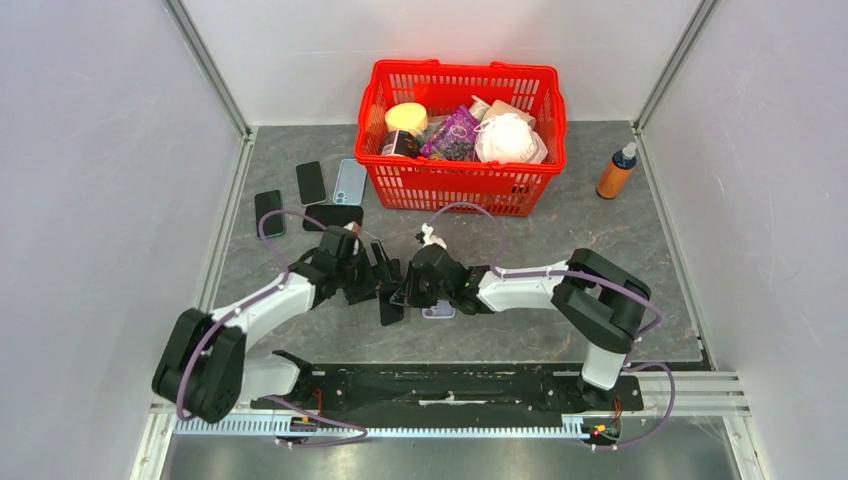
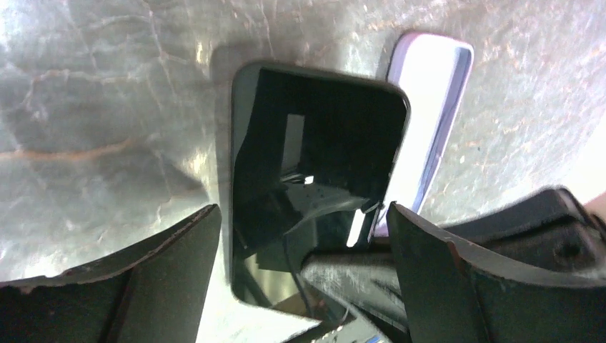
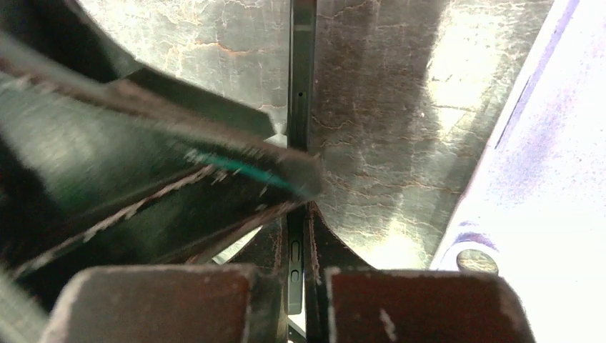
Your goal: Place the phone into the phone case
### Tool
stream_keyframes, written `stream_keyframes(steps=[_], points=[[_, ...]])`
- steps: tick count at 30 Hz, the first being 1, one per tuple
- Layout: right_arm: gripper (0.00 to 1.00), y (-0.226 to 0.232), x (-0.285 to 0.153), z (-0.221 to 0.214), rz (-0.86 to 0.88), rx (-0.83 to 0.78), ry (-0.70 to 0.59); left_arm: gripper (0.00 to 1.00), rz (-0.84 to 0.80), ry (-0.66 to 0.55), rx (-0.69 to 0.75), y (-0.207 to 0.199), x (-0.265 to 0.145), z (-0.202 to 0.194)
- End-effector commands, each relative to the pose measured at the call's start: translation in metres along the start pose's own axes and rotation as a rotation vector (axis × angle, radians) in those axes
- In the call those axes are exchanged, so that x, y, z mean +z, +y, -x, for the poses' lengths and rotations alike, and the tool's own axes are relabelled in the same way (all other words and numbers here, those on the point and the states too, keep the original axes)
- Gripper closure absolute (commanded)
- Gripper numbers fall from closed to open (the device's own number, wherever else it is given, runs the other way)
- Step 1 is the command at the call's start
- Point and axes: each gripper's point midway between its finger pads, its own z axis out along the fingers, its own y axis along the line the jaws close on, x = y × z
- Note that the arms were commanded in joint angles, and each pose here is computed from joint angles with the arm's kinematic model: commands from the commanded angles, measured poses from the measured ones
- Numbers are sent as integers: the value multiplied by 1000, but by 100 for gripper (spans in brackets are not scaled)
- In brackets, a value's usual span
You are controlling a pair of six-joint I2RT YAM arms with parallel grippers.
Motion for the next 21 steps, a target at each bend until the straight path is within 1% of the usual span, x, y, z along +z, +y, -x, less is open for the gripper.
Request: stream_keyframes(steps=[1, 5, 7, 10, 13, 15, 17, 21], points=[[100, 4, -11, 19, -19, -23, -86, 4, -1, -61, 69, -5, -33, 3], [100, 2, -37, 25, -35, -26, -111, 2, -63, -162, 108, -28, -62, 21], [100, -1, -53, 29, -60, -37, -127, 4, -60, -202, 104, -31, -70, 28], [100, -18, -81, 33, -119, -38, -157, 15, -14, -236, 96, -23, -70, 35], [100, -29, -108, 41, -144, -17, -188, 29, -1, -206, 85, -22, -56, 35], [100, -36, -120, 43, -154, -4, -198, 36, -9, -189, 77, -22, -46, 34], [100, -38, -127, 46, -145, 0, -207, 40, -11, -185, 72, -23, -38, 36], [100, -40, -119, 49, -114, 14, -167, 47, 0, -162, 72, -22, -25, 36]])
